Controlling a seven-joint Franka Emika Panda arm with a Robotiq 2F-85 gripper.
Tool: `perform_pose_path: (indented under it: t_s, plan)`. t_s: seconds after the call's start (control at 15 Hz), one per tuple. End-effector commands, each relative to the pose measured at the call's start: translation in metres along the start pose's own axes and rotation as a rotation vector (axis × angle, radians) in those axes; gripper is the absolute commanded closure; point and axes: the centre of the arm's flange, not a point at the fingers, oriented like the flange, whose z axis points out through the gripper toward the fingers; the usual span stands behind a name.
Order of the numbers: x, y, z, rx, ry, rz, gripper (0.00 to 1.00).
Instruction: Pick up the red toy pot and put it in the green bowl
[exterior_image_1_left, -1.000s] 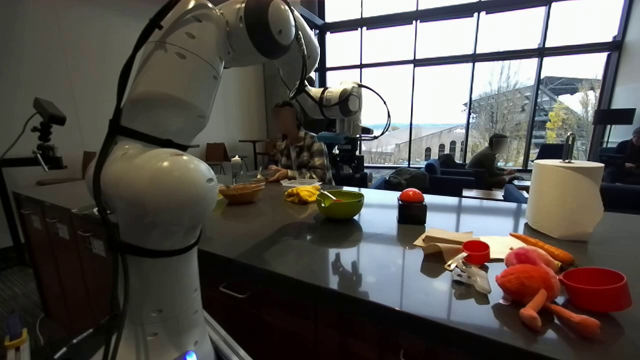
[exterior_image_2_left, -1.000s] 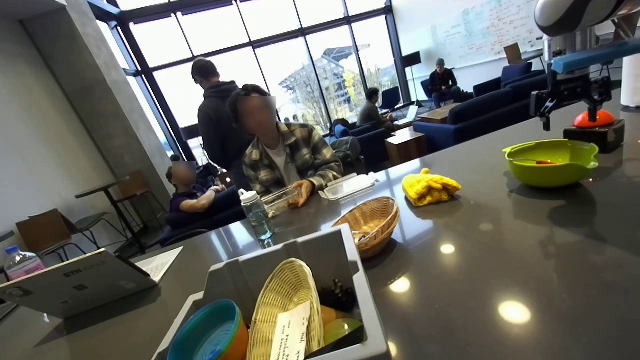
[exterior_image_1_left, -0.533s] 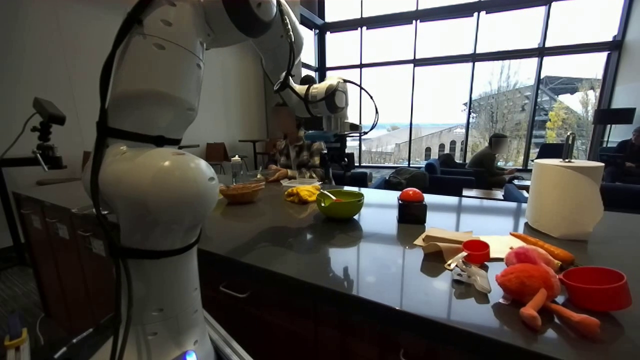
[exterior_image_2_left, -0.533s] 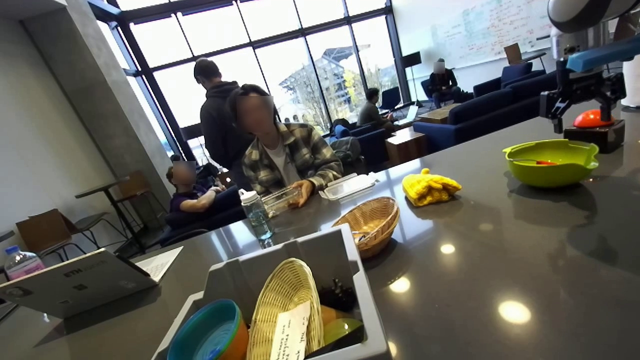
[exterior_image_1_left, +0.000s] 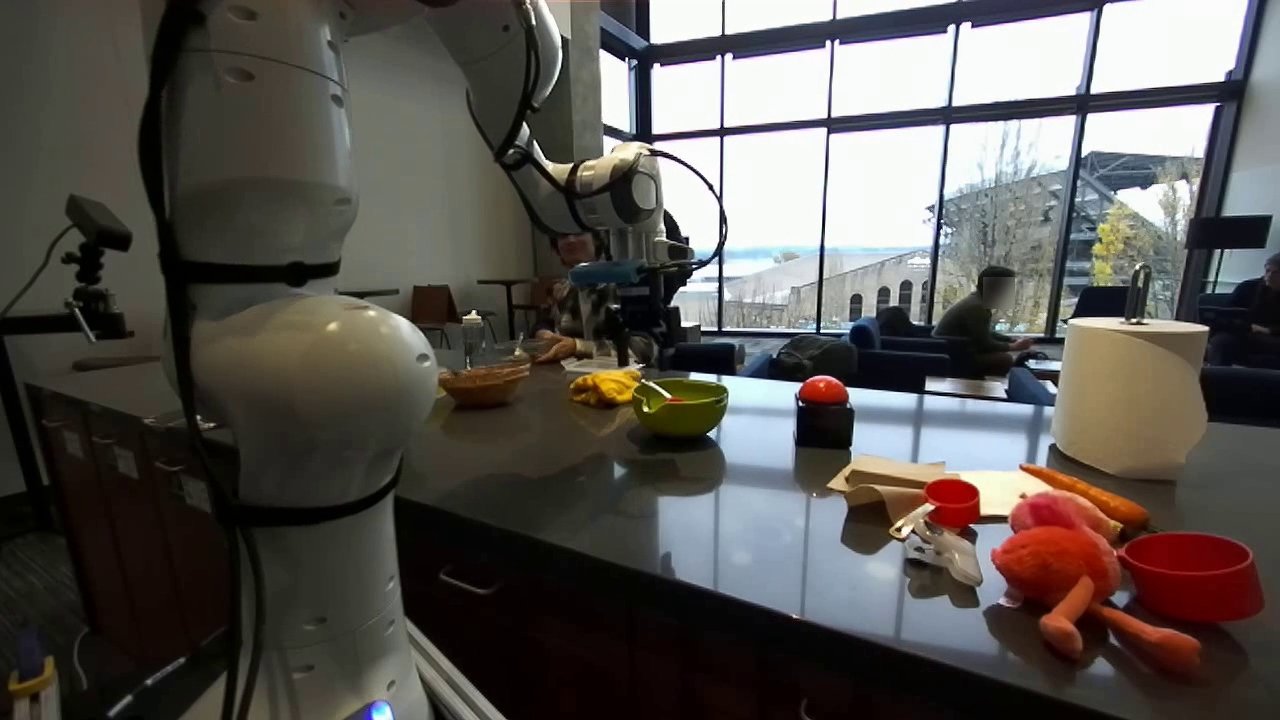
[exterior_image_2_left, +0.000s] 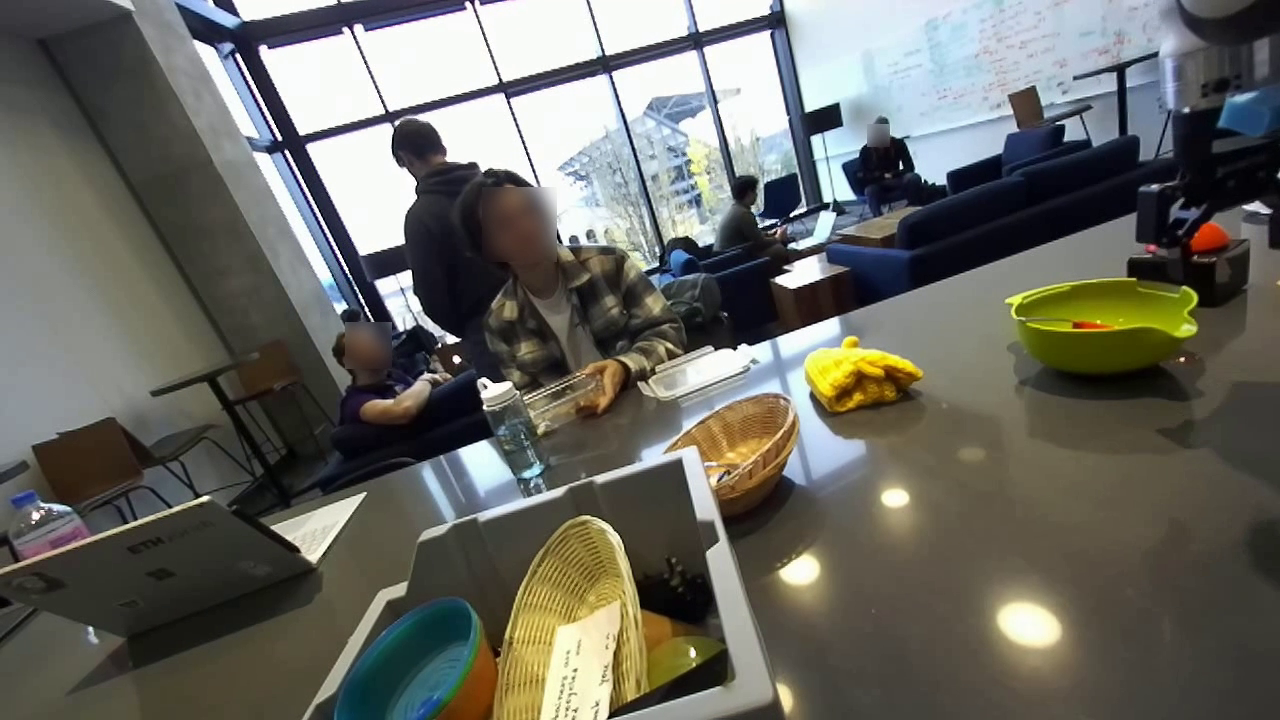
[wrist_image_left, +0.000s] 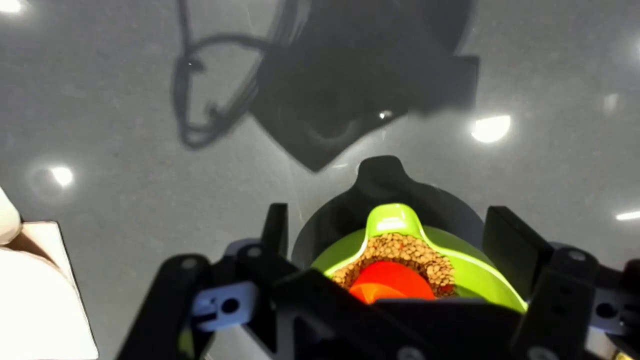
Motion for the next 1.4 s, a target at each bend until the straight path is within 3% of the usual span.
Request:
perform_pose_path:
  t_s: [0.0, 0.07, 1.33]
  plan:
    - [-0.038, 0.011, -0.008, -0.003, 0.037, -0.026, 0.0]
    - [-0.014, 0.003, -0.002, -0.002, 0.007, -0.008, 0.0]
    - [-0.026, 0.006, -0.003, -0.002, 0.017, -0.015, 0.0]
